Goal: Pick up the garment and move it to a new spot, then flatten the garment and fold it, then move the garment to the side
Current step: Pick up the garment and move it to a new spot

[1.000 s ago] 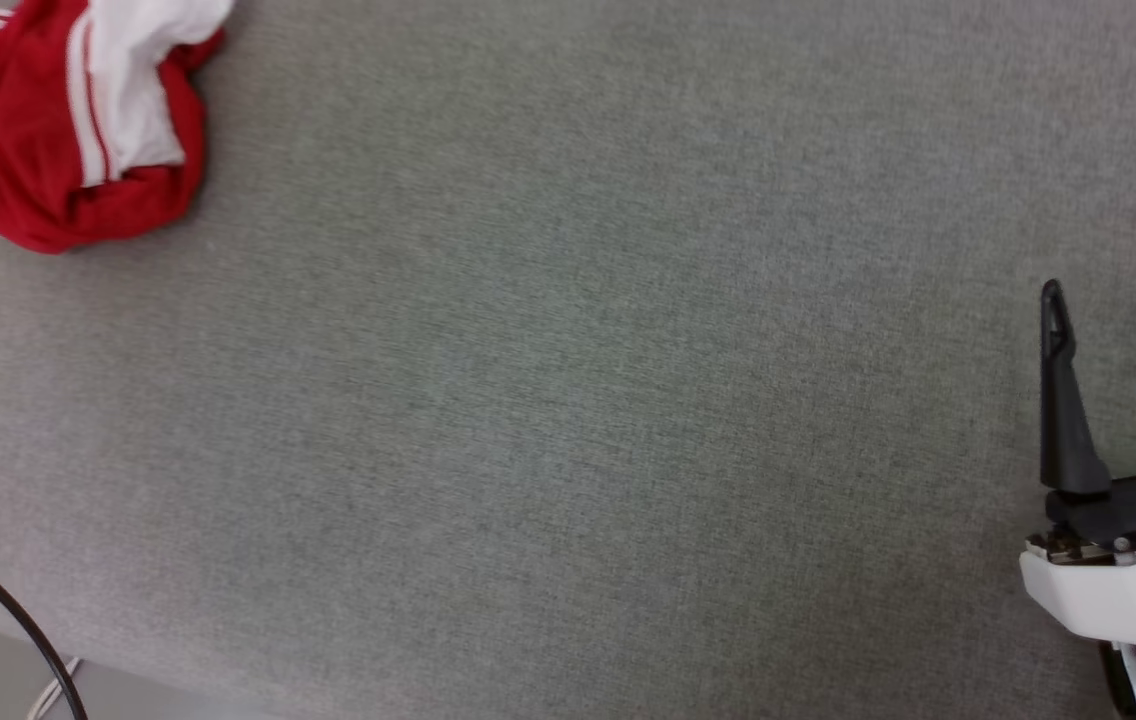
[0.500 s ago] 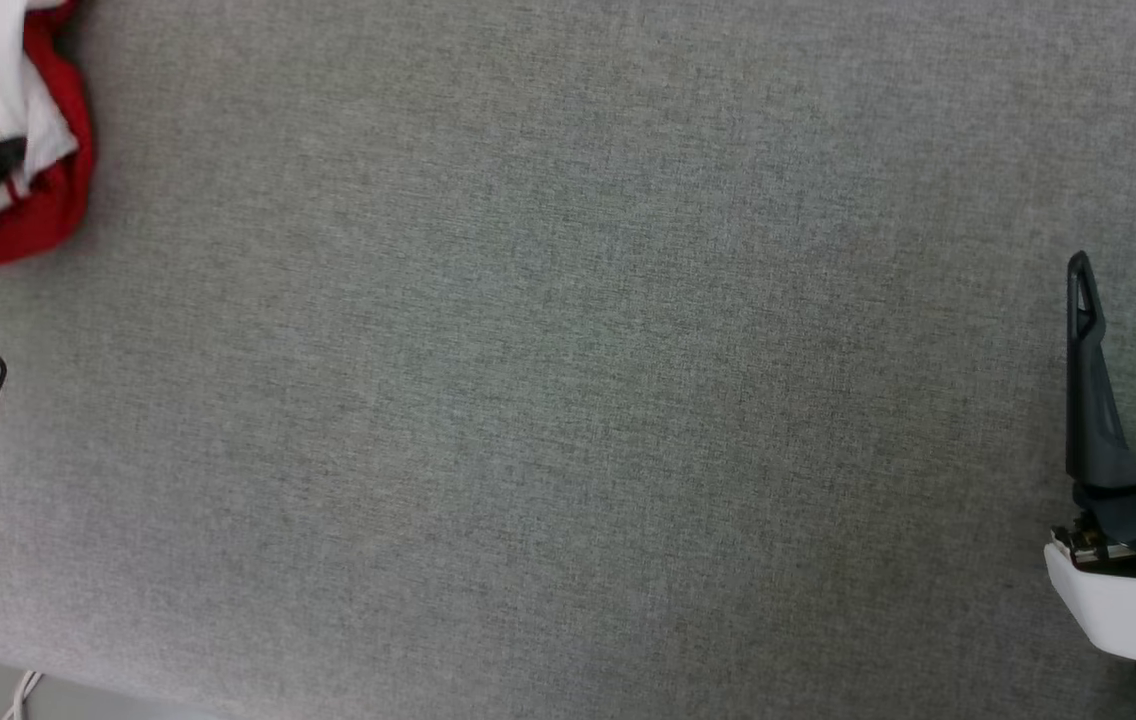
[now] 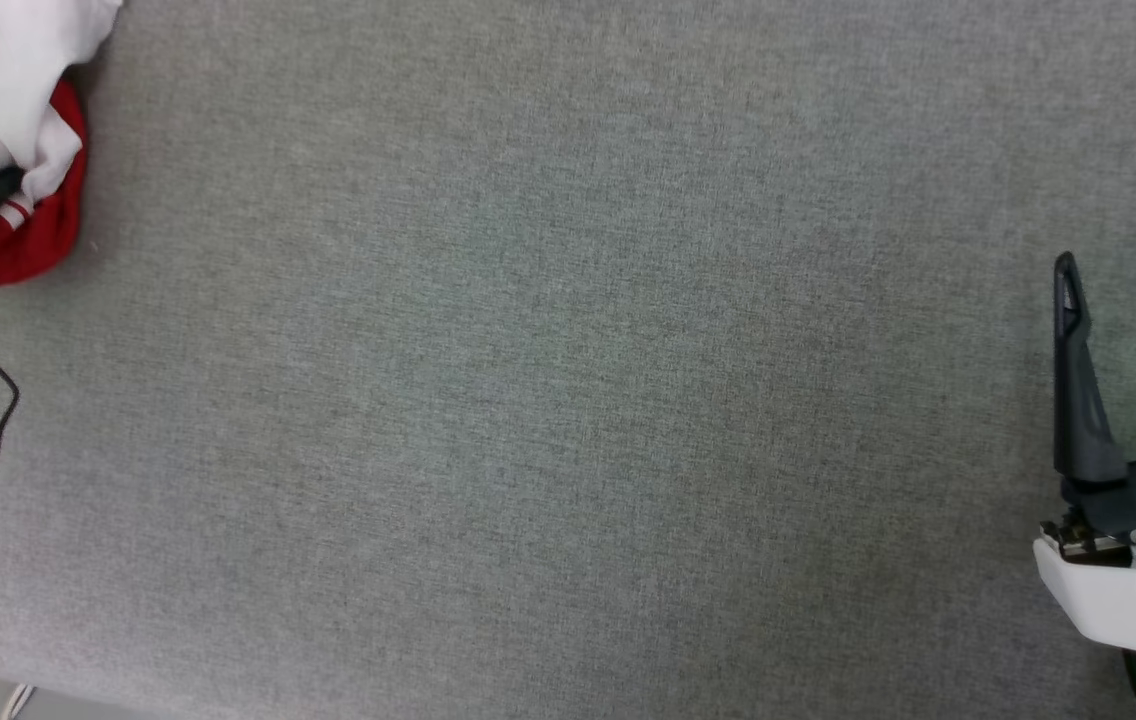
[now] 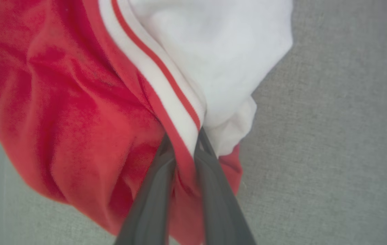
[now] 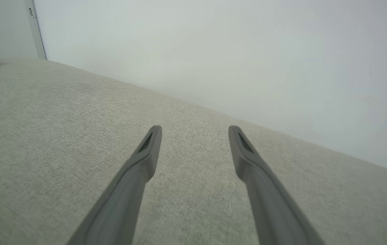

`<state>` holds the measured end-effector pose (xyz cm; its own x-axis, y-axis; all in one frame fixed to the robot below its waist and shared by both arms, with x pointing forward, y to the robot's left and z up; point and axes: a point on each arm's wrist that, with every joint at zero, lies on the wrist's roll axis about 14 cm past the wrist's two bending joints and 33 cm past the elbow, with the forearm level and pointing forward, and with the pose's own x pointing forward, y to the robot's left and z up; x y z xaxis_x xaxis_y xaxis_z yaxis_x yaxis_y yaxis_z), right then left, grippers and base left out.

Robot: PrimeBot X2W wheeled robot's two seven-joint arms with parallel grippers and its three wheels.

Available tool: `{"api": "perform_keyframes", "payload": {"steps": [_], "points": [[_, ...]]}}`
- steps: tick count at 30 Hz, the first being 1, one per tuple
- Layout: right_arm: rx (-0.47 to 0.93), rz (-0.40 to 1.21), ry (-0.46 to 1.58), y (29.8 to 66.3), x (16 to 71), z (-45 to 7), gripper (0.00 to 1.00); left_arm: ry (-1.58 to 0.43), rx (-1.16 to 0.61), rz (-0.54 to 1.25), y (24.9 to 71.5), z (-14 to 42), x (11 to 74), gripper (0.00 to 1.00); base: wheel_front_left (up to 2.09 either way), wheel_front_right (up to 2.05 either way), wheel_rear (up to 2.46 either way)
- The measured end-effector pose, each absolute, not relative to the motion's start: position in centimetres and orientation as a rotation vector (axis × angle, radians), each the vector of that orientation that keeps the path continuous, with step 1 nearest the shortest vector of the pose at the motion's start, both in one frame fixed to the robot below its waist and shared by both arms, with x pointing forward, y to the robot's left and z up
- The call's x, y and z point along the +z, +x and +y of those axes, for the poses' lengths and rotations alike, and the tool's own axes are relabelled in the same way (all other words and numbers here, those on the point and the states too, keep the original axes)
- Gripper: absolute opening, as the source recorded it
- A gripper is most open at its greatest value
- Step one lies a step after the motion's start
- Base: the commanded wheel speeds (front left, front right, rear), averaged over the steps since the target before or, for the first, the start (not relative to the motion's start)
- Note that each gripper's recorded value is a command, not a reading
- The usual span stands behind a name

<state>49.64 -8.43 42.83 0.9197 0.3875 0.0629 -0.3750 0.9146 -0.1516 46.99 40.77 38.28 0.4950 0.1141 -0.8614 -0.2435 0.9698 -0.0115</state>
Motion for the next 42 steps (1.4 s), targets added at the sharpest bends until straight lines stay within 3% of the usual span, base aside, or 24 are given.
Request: {"api": "perform_keyframes", "payload": {"steps": [11,12,21,35,42], "points": [[0.378,-0.178,-0.087,48.4,48.1,-7.6,1.0,0.085,0.137,0.664,51.2,41.4,52.3,0.0,0.0,0.0,0.0],[0.364,-0.201,-0.082,47.8,49.6,-7.8,1.0,0.154,0.076,0.57,52.1,39.7,56.3,0.0,0.0,0.0,0.0],[0.304,-0.264,-0.081,45.9,53.6,-9.7,1.0,0.27,-0.198,0.302,54.5,29.0,65.9,0.0,0.0,0.0,0.0],[0.115,-0.278,-0.07,42.1,56.0,-16.7,1.0,0.391,-0.712,0.076,52.8,8.5,69.4,0.0,0.0,0.0,0.0],[0.032,-0.27,-0.086,40.6,56.3,-19.5,1.0,0.359,-0.973,0.151,49.2,-0.2,63.0,0.0,0.0,0.0,0.0]]}}
